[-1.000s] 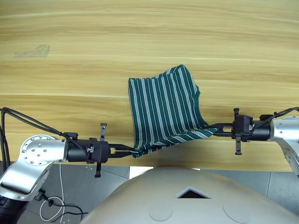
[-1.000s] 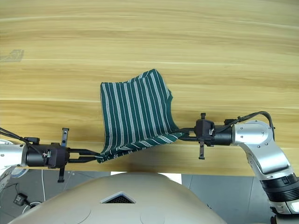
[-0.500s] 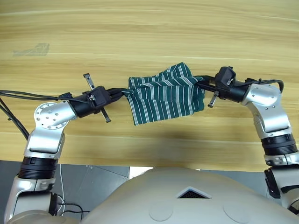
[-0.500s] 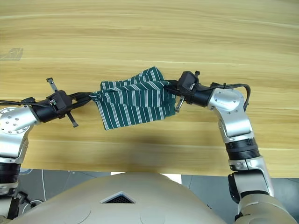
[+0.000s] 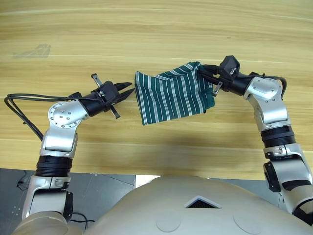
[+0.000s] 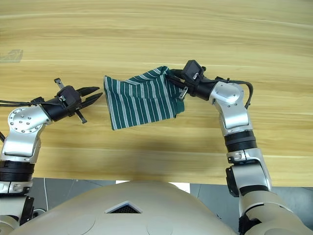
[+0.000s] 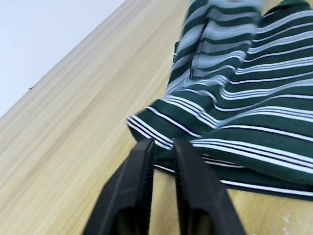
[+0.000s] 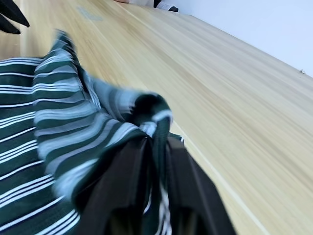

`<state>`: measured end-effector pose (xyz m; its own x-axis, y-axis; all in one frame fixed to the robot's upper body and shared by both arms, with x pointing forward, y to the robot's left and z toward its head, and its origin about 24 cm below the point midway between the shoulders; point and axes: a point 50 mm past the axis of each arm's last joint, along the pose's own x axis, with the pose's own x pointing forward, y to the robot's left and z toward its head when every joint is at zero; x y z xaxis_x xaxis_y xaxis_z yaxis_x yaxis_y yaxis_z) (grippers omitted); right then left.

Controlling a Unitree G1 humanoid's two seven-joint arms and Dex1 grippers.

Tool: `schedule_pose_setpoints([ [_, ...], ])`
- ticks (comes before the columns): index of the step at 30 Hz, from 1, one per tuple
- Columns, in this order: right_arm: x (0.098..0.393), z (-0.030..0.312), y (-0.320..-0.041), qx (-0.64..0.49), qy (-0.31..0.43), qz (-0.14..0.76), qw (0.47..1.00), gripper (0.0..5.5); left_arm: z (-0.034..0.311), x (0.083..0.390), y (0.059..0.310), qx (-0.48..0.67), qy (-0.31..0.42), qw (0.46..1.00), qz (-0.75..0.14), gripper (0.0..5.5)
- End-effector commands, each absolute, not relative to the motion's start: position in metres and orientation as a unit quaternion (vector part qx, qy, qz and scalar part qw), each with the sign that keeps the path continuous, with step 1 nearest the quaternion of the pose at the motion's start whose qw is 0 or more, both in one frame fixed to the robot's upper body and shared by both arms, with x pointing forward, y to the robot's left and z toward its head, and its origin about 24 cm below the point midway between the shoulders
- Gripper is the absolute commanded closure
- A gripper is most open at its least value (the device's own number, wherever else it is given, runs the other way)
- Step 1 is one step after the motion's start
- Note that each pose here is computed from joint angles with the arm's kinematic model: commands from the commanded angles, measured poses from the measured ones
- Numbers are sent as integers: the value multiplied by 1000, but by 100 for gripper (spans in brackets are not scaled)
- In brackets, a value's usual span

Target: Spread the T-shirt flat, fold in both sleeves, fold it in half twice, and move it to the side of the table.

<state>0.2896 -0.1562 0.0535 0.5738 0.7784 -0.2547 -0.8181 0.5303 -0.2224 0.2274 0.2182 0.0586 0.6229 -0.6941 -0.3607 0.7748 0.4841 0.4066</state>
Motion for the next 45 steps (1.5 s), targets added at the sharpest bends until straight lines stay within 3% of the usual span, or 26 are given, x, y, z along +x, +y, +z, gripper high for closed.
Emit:
schedule_pose_setpoints([
  [1,295,56,-159,-162,52,436,884,408,53,234,219,292,75,865,-401,409],
  [11,307,56,-163,-159,12,356,921,222,54,251,227,318,15,912,-261,238],
  [16,298,59,-131,-175,-32,425,887,219,92,264,240,266,-103,955,-78,229],
  [20,298,58,-92,-243,-56,479,841,219,104,261,254,180,-143,973,36,229],
  [27,302,47,-38,-342,-76,530,772,219,92,252,246,135,-131,981,42,229],
  [34,304,38,-13,-358,-69,554,749,219,86,252,237,123,-121,985,24,229],
  [39,315,25,-19,-382,-25,531,756,219,83,252,228,123,-116,986,4,229],
  [45,330,1,-79,-426,64,439,788,219,77,251,221,126,-108,986,-8,229],
])
